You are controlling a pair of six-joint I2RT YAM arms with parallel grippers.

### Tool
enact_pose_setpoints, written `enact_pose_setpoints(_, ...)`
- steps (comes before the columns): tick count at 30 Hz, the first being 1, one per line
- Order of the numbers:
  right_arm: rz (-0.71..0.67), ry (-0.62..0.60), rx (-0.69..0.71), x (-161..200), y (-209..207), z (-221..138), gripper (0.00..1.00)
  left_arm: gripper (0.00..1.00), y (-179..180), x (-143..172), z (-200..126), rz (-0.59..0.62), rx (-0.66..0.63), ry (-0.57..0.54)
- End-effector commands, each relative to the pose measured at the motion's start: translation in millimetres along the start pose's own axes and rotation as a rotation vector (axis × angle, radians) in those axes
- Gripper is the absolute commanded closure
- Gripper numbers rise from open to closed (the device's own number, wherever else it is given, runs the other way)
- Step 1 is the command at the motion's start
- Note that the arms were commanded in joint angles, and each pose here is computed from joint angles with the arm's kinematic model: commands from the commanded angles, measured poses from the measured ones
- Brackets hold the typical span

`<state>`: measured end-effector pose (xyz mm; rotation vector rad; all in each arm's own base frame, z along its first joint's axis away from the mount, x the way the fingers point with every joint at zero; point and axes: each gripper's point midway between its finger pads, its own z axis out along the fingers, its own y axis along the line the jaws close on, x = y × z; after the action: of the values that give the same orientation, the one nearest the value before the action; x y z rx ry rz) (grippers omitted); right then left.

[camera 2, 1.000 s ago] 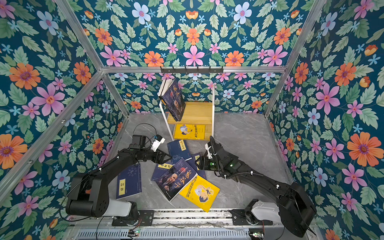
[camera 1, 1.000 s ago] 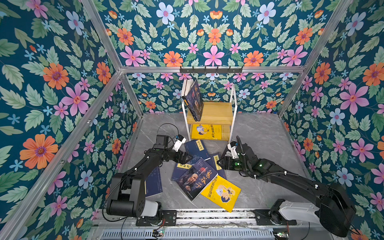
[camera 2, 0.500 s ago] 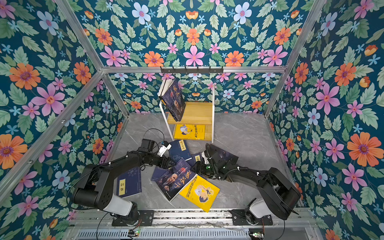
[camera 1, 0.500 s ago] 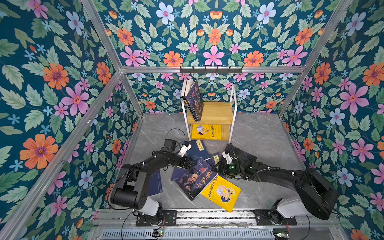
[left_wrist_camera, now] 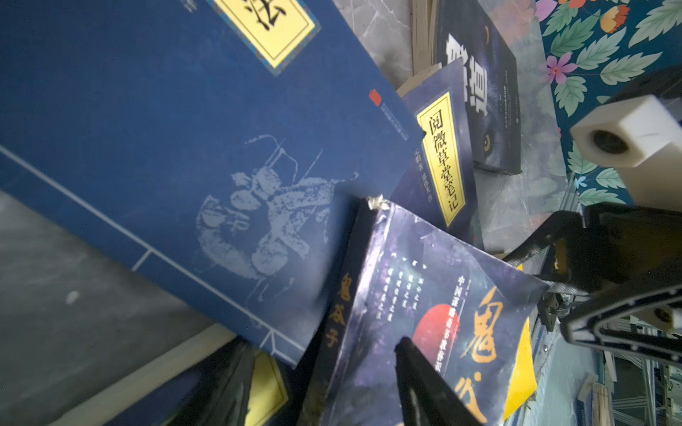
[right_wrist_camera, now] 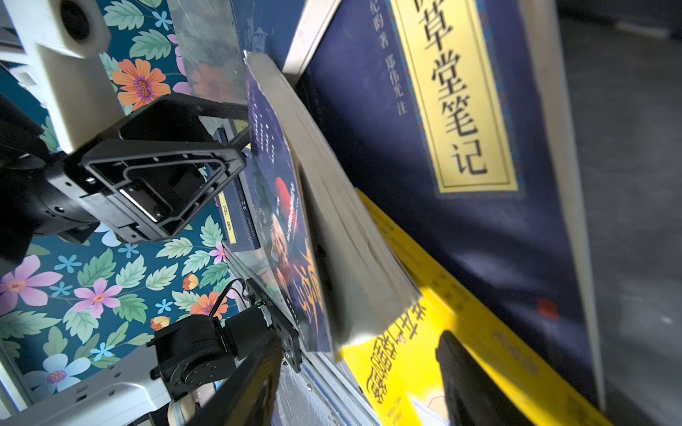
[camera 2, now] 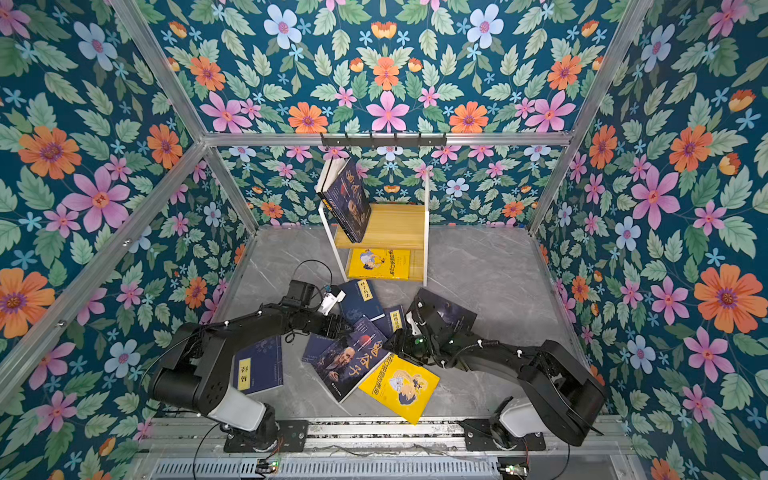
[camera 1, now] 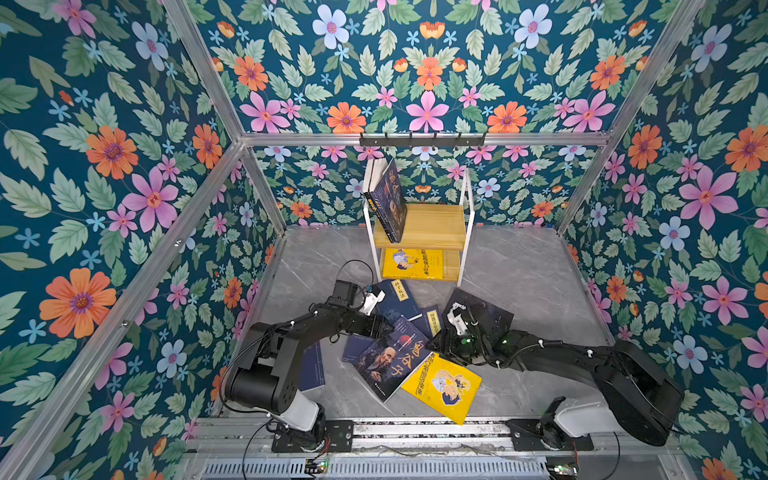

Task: Stacking books/files
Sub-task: Pick up the book from the books.

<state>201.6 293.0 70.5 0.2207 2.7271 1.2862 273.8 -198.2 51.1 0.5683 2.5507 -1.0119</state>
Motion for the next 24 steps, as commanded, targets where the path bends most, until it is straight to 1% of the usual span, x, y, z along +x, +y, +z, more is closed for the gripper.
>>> enact_pose_setpoints(1,0.025,-0.004,-0.04,-2.0,2.8,7.5,0.34,0.38,0.6,0.8,2.9,0.0,-0.005,0.006)
enact_pose_setpoints(5,0.039,-0.006,-0.078,-7.4,4.0,21.2,0.36,0.44,0.0,-1.6,3.5,-0.013,-0.008,0.017)
enact_pose_setpoints(9,0.031,-0.015,-0.158,-15.1,14.3,32.9,0.39,0.51,-0.2,4.7,7.9,-0.009,-0.007,0.029)
enact_pose_setpoints(11,0.026,-0.02,-0.17,-18.4,16.9,35.4,0.41,0.54,-1.5,4.1,7.1,-0.012,-0.007,0.031)
enact_pose_setpoints(15,-0.033,-0.037,-0.198,-21.8,27.8,31.8,0.49,0.59,-3.6,5.6,8.1,-0.017,0.005,0.025)
enact_pose_setpoints(18,-0.088,-0.052,-0.206,-24.0,34.5,27.8,0.5,0.65,-3.1,5.0,7.8,-0.019,0.001,0.023)
enact_pose_setpoints(20,-0.114,-0.066,-0.222,-26.4,39.7,26.1,0.52,0.67,-5.0,3.8,7.0,-0.024,0.006,0.022)
enact_pose_setpoints(21,-0.128,-0.072,-0.239,-27.2,43.1,25.5,0.54,0.67,-6.0,4.2,7.4,-0.027,0.011,0.022)
enact_pose_setpoints(23,-0.148,-0.078,-0.271,-28.2,49.3,24.8,0.62,0.67,-7.7,3.0,6.9,-0.029,0.019,0.014)
enact_pose_setpoints(24,-0.159,-0.08,-0.285,-28.6,52.4,24.6,0.68,0.67,-8.0,2.4,6.2,-0.027,0.019,0.011)
